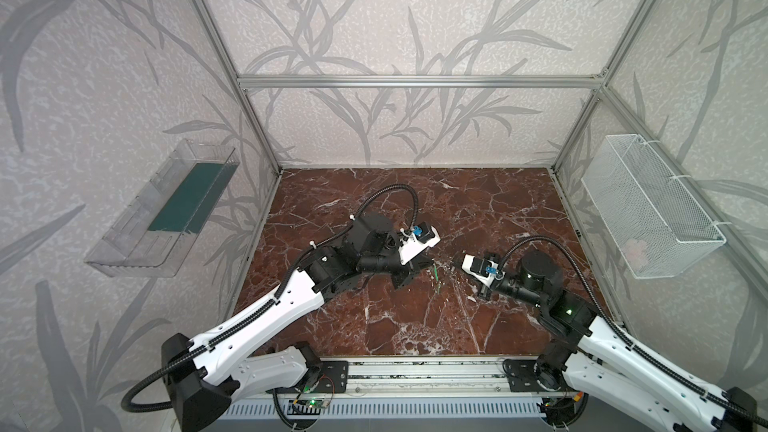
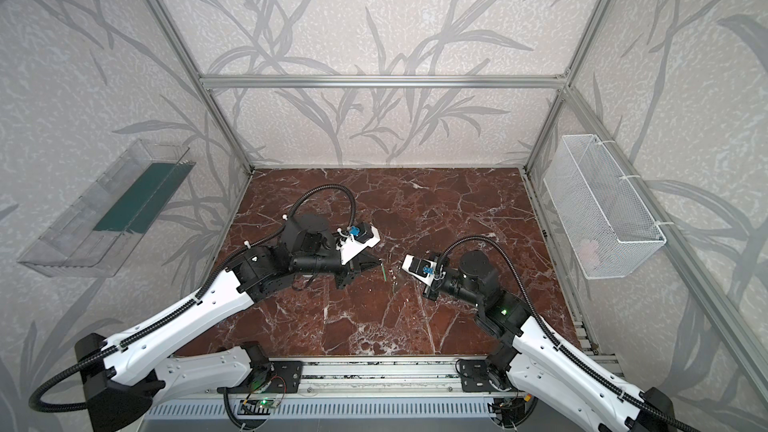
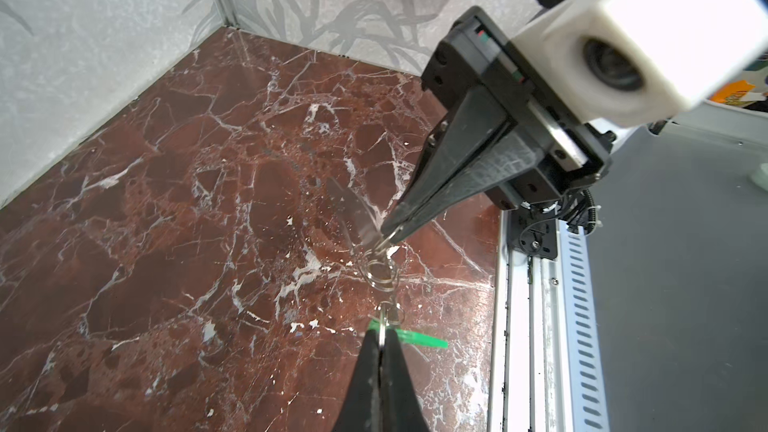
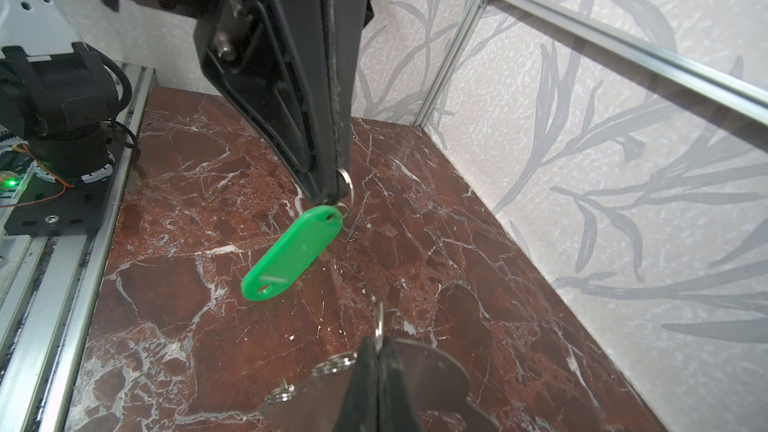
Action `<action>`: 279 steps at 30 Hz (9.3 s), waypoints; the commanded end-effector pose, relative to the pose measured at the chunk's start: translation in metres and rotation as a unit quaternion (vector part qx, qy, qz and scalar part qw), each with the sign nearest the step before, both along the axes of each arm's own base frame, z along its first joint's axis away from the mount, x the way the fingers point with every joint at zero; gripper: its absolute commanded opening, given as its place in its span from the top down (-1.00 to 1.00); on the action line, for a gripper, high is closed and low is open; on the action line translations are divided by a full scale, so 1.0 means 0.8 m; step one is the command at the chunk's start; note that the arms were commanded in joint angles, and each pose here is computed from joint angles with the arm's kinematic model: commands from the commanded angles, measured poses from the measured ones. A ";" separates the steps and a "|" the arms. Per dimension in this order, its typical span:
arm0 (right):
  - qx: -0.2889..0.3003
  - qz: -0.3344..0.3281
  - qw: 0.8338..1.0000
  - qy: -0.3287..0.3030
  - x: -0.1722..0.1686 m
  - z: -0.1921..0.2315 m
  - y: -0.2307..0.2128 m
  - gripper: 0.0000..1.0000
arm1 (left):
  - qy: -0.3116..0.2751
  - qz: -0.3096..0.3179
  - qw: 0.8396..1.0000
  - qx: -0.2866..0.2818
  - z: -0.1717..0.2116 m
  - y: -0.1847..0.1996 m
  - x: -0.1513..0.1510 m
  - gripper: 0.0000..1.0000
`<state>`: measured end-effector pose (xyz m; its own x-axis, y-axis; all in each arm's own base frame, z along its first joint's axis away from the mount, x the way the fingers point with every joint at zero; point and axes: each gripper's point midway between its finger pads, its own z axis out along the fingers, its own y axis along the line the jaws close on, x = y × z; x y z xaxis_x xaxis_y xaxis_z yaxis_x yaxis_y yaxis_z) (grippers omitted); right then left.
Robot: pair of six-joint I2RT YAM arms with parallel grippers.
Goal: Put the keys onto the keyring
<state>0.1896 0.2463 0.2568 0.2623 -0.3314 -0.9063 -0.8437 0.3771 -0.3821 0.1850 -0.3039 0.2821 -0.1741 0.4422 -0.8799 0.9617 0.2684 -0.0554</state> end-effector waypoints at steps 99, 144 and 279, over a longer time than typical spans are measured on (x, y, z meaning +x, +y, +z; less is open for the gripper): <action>0.108 0.064 0.983 -0.133 -0.045 0.065 0.007 1.00 | 0.172 -0.059 0.980 -0.078 -0.001 -0.034 -0.006 1.00; 0.114 0.102 0.985 -0.078 -0.049 0.060 0.024 1.00 | -0.109 -0.147 0.980 -0.076 0.027 -0.029 -0.029 0.74; 0.061 0.076 0.995 0.014 -0.051 0.049 0.008 0.76 | -0.154 -0.172 0.961 0.151 0.031 -0.048 -0.052 1.00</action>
<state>0.1517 0.2504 0.2872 0.2619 -0.2167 -0.9405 -0.9019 0.2918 -0.3184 0.1485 -0.3404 0.3001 0.2391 0.6787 -0.6944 0.9633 -0.0761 0.2573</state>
